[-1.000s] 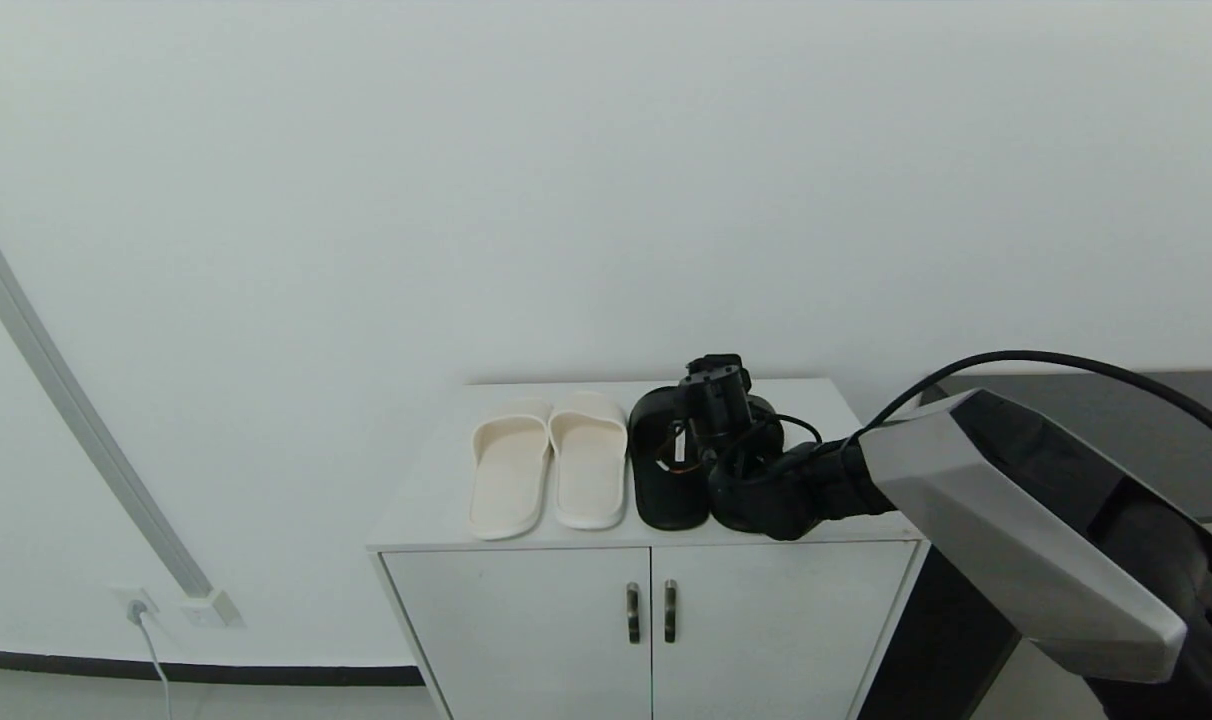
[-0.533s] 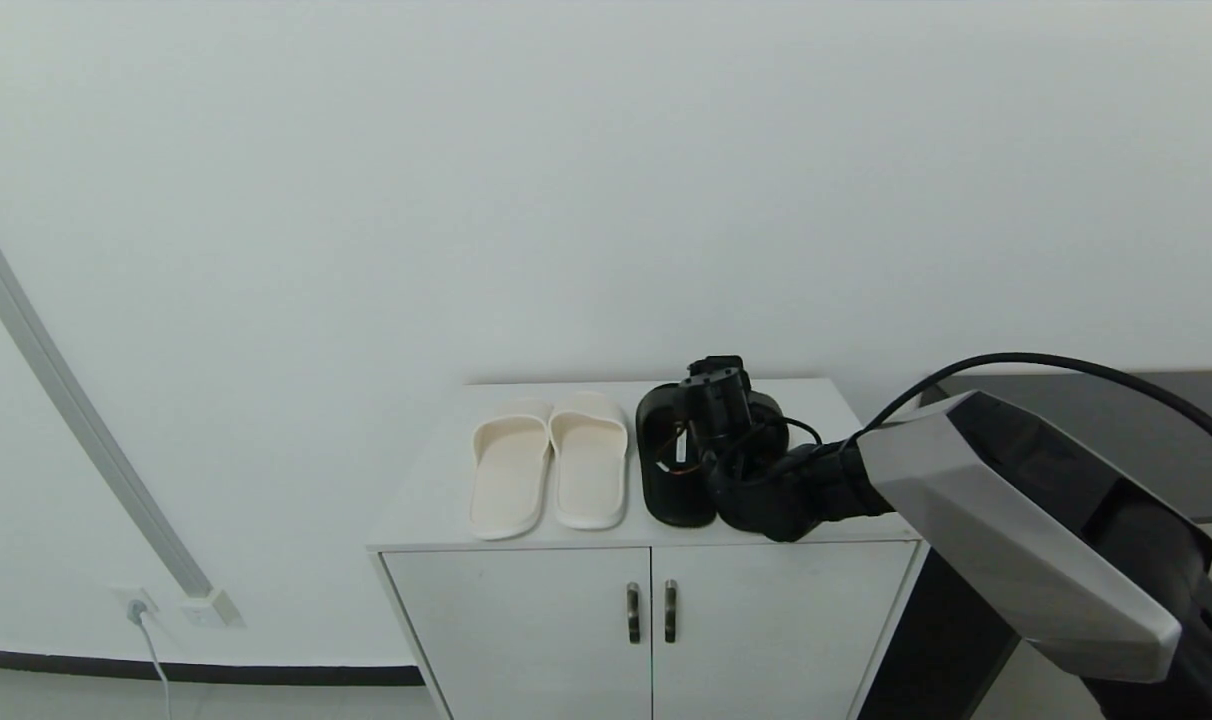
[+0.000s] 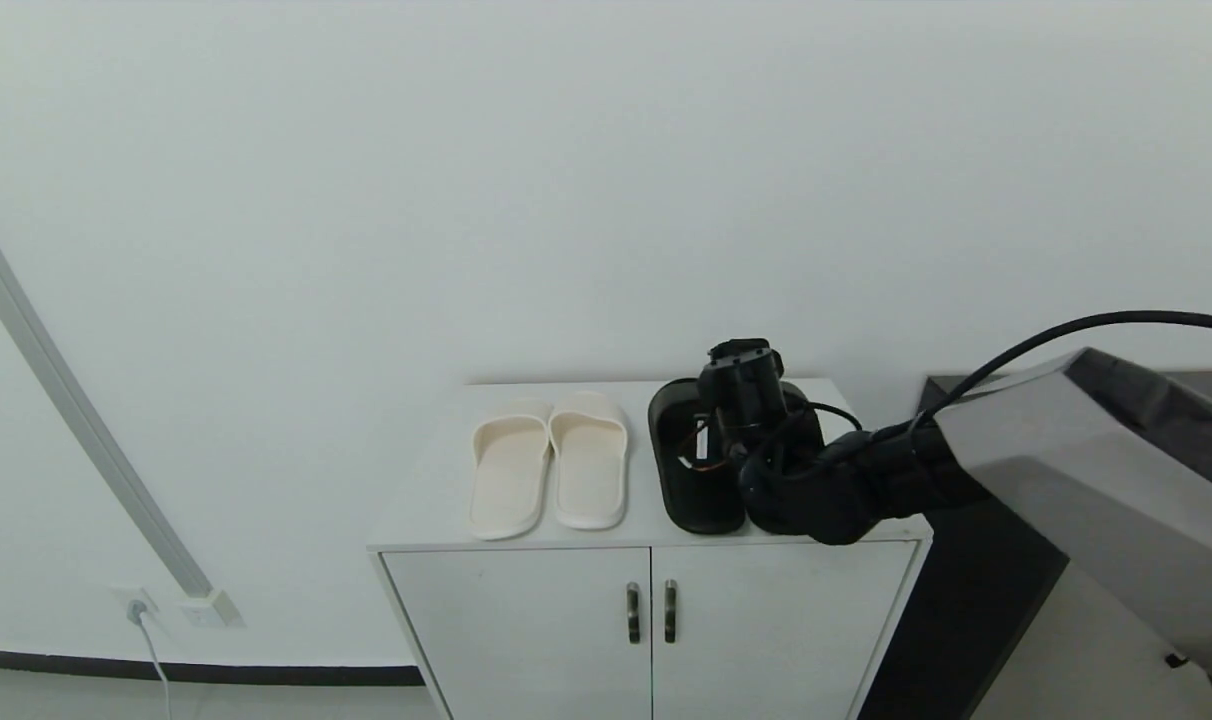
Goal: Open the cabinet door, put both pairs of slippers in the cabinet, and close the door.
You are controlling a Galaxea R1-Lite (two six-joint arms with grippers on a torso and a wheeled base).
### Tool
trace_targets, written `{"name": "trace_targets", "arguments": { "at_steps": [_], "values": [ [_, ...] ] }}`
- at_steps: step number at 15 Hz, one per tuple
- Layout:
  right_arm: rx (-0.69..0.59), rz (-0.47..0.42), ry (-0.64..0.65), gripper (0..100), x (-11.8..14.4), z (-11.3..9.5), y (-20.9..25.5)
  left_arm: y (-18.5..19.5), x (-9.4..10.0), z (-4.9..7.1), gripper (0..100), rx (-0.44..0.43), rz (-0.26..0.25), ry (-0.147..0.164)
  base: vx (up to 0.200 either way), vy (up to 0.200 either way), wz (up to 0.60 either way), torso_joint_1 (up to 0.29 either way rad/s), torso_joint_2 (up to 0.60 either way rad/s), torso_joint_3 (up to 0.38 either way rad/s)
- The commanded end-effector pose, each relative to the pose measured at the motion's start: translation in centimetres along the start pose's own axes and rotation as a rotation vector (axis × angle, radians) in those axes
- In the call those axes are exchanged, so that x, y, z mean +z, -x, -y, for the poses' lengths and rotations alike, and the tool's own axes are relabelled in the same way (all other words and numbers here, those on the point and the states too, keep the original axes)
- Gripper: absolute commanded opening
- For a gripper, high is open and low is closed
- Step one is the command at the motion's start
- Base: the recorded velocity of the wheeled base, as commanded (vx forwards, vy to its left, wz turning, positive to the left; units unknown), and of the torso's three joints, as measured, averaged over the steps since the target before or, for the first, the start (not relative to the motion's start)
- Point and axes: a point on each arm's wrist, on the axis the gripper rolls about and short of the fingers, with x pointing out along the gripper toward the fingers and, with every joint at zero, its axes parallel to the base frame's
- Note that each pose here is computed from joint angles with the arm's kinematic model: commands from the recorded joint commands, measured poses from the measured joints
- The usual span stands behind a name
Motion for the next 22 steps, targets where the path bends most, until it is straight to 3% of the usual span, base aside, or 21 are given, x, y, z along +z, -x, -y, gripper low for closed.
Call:
{"name": "trace_targets", "arguments": {
  "at_steps": [1, 4, 11, 22],
  "values": [
    [0.086, 0.032, 0.009, 0, 2.4, 1.2, 5.5, 0.0, 0.0, 0.0, 0, -0.002, -0.001, -0.004, 0.000, 0.000, 0.00, 0.000, 0.00, 0.000],
    [0.272, 0.061, 0.101, 0, 1.4, 2.6, 10.5, 0.0, 0.0, 0.0, 0, -0.002, -0.001, -0.001, 0.000, 0.000, 0.00, 0.000, 0.00, 0.000],
    [0.820, 0.006, 0.170, 0, -0.8, 9.9, 20.4, 0.0, 0.0, 0.0, 0, -0.002, -0.001, -0.001, 0.000, 0.000, 0.00, 0.000, 0.00, 0.000],
    [0.848, -0.054, 0.238, 0, -2.9, 10.6, 20.4, 0.0, 0.0, 0.0, 0, -0.003, -0.001, 0.000, 0.000, 0.000, 0.00, 0.000, 0.00, 0.000]
  ]
}}
